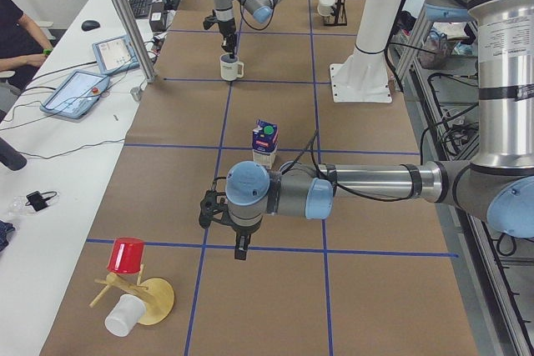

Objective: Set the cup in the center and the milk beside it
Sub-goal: 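Lower the mug onto the center grid crossing and open the right gripper, then lift the right gripper off the mug while the left arm reaches for the carton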

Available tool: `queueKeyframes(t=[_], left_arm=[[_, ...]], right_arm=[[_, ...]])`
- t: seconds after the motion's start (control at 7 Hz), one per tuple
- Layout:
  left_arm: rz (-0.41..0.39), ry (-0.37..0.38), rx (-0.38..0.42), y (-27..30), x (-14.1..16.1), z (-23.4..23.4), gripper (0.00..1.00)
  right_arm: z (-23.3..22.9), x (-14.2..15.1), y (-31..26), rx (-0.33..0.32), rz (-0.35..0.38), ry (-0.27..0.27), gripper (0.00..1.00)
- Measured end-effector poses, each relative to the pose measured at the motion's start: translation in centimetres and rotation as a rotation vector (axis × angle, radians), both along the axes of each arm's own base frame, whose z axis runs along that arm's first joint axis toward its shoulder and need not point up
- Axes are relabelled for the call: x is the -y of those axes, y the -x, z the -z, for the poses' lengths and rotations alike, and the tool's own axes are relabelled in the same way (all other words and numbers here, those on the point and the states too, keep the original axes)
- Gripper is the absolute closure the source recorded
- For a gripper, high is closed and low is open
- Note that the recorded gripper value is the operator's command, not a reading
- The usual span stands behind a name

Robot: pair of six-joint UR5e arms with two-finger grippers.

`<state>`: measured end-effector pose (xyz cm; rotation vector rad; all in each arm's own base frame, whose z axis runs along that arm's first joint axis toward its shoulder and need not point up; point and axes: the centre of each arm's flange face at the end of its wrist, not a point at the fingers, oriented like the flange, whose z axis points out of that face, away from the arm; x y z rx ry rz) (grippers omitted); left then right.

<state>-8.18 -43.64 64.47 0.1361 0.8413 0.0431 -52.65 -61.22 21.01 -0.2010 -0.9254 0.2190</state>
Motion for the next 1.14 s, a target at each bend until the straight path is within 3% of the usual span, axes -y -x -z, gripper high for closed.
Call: queueKeyframes(t=[0.14, 0.71, 1.14], left_arm=[[0.000, 0.000, 0.000, 0.0, 0.0, 0.0, 0.01], [0.003, -0.017, -0.022, -0.1, 0.7, 1.3, 0.01], [0.080, -0.033, -0.134, -2.3, 3.4, 11.3, 0.01]], right_arm=[[-0.3, -0.2, 0.1, -0.012, 0.003, 0.012, 0.00], [1.3, -1.5, -2.4, 0.024, 0.018, 0.020, 0.00], [0.0, -0.9, -9.7, 0.077, -0.014, -0.002, 0.00]])
